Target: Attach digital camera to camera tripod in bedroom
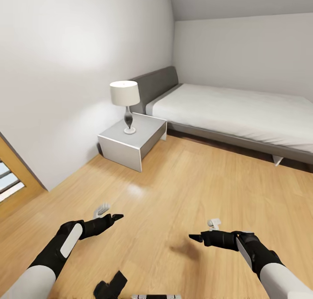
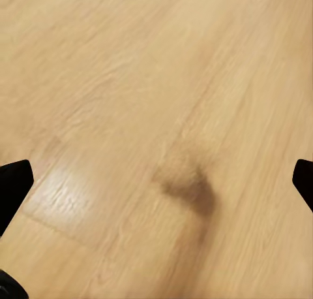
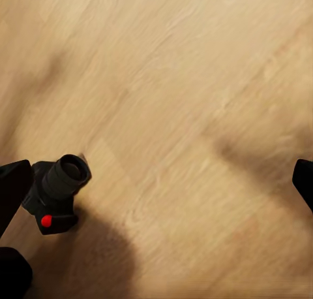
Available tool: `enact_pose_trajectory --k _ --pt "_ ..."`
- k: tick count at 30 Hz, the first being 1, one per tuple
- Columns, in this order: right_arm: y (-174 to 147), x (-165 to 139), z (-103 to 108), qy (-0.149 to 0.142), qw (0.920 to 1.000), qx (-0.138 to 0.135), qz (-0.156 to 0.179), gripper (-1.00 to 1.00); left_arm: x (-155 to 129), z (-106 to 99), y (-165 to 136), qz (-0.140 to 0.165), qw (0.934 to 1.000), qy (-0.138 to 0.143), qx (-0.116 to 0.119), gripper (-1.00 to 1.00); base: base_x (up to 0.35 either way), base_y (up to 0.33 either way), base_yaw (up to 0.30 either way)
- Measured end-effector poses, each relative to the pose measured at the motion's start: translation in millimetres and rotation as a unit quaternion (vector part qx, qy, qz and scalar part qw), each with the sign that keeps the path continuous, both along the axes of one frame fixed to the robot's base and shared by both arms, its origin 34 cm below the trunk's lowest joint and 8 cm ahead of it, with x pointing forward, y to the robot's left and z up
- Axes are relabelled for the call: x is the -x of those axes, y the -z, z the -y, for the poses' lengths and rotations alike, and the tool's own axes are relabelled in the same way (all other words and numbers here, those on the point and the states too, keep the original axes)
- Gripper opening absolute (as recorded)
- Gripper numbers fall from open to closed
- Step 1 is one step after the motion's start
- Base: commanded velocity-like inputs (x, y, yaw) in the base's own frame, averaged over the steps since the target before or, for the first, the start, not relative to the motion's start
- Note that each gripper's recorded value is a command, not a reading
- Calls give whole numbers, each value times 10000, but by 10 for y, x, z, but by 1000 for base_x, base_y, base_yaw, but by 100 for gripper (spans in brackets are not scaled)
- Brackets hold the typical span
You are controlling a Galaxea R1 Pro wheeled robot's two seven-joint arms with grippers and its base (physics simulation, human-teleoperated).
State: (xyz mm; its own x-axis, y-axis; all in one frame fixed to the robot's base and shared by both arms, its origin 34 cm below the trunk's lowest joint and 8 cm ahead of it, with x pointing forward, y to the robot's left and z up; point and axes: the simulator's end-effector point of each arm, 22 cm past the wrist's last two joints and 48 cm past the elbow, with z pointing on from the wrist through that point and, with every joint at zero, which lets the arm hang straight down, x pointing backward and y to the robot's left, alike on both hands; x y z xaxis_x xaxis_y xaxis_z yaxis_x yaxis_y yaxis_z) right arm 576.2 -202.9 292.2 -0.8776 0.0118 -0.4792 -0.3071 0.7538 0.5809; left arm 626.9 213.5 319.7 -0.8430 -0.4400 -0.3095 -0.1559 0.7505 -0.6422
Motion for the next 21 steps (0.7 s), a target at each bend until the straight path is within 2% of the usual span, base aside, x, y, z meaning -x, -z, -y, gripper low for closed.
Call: enact_pose_trajectory --k 21 --pt "438 198 -11 21 9990 -21 -450 100 176 -3 485 -434 9991 -1 -8 100 0 0 0"
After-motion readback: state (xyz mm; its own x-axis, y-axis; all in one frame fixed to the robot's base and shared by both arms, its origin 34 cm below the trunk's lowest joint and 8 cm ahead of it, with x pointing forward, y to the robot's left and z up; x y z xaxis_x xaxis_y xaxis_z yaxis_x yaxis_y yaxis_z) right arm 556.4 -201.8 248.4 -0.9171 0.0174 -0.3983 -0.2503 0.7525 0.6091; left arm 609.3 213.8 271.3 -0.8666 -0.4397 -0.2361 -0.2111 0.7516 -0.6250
